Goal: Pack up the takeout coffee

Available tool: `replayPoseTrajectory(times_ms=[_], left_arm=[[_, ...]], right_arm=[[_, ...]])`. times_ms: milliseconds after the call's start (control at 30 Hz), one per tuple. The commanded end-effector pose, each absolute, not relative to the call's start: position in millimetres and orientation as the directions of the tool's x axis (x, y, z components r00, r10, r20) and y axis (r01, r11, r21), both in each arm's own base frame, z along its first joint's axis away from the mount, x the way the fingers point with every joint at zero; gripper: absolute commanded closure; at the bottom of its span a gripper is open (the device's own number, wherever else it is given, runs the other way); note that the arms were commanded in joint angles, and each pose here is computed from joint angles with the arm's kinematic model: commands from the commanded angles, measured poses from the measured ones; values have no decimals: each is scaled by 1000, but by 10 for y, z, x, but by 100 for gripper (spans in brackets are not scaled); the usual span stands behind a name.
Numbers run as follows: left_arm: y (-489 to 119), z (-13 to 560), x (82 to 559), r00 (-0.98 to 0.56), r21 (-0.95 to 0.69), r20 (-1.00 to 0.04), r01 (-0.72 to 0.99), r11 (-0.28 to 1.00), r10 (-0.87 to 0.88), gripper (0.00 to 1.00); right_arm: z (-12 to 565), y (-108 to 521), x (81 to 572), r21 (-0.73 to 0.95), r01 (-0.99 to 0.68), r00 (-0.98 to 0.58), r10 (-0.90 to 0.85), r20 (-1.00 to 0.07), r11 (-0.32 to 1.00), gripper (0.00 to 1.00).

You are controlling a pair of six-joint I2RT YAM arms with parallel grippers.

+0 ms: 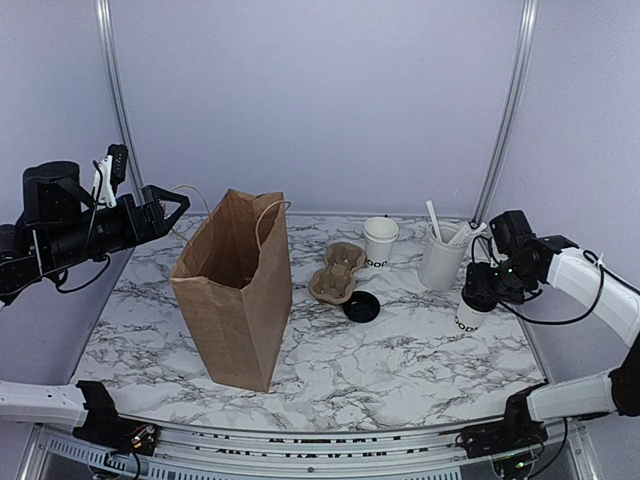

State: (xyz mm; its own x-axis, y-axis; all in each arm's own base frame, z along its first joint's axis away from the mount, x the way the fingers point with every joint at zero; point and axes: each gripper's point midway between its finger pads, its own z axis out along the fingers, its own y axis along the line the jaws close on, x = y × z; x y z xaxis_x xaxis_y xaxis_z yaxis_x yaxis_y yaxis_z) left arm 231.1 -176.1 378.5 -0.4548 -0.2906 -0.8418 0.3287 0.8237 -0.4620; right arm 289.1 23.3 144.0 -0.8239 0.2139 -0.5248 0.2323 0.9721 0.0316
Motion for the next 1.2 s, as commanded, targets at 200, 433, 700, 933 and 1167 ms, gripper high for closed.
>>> replayPoseTrajectory(times_ms=[200,433,700,933,1167], left_arm=[[-1736,3905,2312,-419,-462,-855,346,816,-307,1],[-1734,3903,2312,-419,-467,-853,343,815,-311,1],[-1735,3903,2317,-421,-470,-851,340,815,-315,1],[-1743,3897,2322,-424,-469,-850,339,815,-313,1],[-1746,3921,2323,-420,-465,-854,344,816,-309,1]], right_arm=[[1402,179,3014,-4,234,-820,195,-538,972,13],[1360,187,3022,0,233,-820,196,-538,973,18],[1306,206,3023,12,226,-822,197,-535,974,19],[1295,215,3009,17,225,-823,199,-532,974,24],[1440,284,2975,49,185,-822,182,-539,982,34]])
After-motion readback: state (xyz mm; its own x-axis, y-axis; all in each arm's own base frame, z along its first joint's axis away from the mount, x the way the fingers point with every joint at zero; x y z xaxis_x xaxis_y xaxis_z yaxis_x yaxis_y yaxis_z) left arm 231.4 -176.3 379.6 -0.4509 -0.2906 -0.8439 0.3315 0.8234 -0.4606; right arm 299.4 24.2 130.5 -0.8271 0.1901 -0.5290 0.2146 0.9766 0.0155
